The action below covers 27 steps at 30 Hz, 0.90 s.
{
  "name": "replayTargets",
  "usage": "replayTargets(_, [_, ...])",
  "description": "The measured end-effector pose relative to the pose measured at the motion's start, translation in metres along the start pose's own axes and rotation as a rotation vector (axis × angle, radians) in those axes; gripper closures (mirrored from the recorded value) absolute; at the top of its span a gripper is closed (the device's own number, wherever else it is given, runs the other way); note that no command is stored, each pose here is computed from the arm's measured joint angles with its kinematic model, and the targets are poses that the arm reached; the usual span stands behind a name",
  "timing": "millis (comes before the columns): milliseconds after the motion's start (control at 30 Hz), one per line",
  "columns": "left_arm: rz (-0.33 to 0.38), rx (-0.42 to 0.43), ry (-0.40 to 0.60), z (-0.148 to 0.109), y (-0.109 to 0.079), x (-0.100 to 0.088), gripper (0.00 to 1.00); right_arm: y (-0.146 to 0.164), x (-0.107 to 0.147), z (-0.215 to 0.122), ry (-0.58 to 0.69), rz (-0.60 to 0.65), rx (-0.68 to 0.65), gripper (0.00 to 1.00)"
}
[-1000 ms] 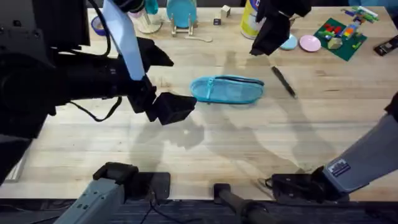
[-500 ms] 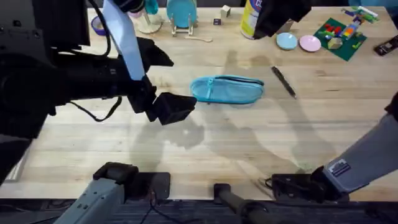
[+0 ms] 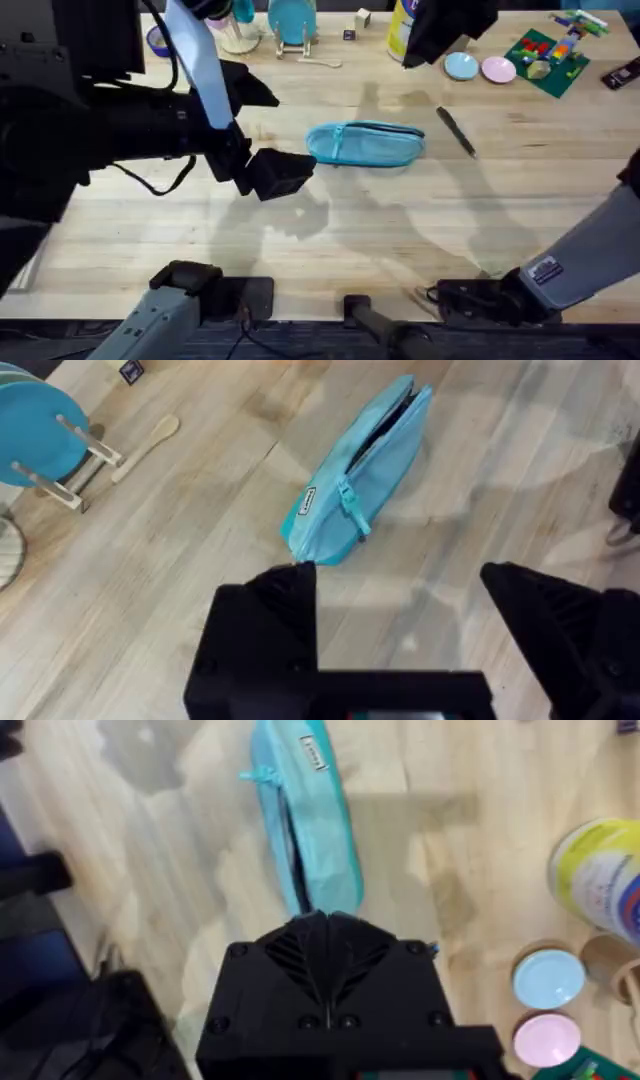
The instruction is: Unzip the bag, pick up the pens from the table one at a time and place them inside, then zip the bag closed.
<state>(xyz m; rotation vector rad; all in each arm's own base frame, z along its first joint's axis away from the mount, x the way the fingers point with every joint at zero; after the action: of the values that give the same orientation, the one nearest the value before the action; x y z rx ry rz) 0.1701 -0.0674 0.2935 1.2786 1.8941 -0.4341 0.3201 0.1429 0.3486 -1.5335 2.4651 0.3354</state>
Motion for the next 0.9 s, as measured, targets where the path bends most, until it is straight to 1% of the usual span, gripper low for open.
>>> replayTargets(300, [0.000, 0.000, 0.000, 0.000, 0.000, 0.000, 0.007, 0.003, 0.001, 0.005, 0.015, 0.003, -0.031, 0.972])
replayTargets(400, [0.000, 0.000, 0.000, 0.000, 0.000, 0.000, 0.007, 0.003, 0.002, 0.017, 0.036, 0.007, -0.050, 0.972])
replayTargets(533, [0.000, 0.000, 0.000, 0.000, 0.000, 0.000, 0.008, 0.010, -0.001, 0.035, 0.072, -0.005, -0.083, 0.971])
replayTargets(667, [0.000, 0.000, 0.000, 0.000, 0.000, 0.000, 0.008, 0.018, -0.006, 0.053, 0.109, -0.021, -0.082, 0.971])
replayTargets(800, [0.000, 0.000, 0.000, 0.000, 0.000, 0.000, 0.008, 0.025, -0.006, 0.073, 0.157, -0.036, -0.096, 0.971])
replayTargets(900, [0.000, 0.000, 0.000, 0.000, 0.000, 0.000, 0.006, 0.026, -0.004, 0.085, 0.185, -0.024, -0.089, 0.971])
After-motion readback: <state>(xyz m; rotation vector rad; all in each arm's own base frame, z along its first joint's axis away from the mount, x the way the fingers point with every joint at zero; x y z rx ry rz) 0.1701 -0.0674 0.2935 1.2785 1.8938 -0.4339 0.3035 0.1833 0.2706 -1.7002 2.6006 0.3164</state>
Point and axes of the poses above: each hand's point on the last joint's axis, 136 mm out from that joint toward the fingers, its own z axis out along the fingers, its own y axis along the line the jaws close on, x = y × z, the point moved 10 cm from there along -z, back along the fingers, and after that the axes turned 10 degrees about z, right-handed, at the moved point
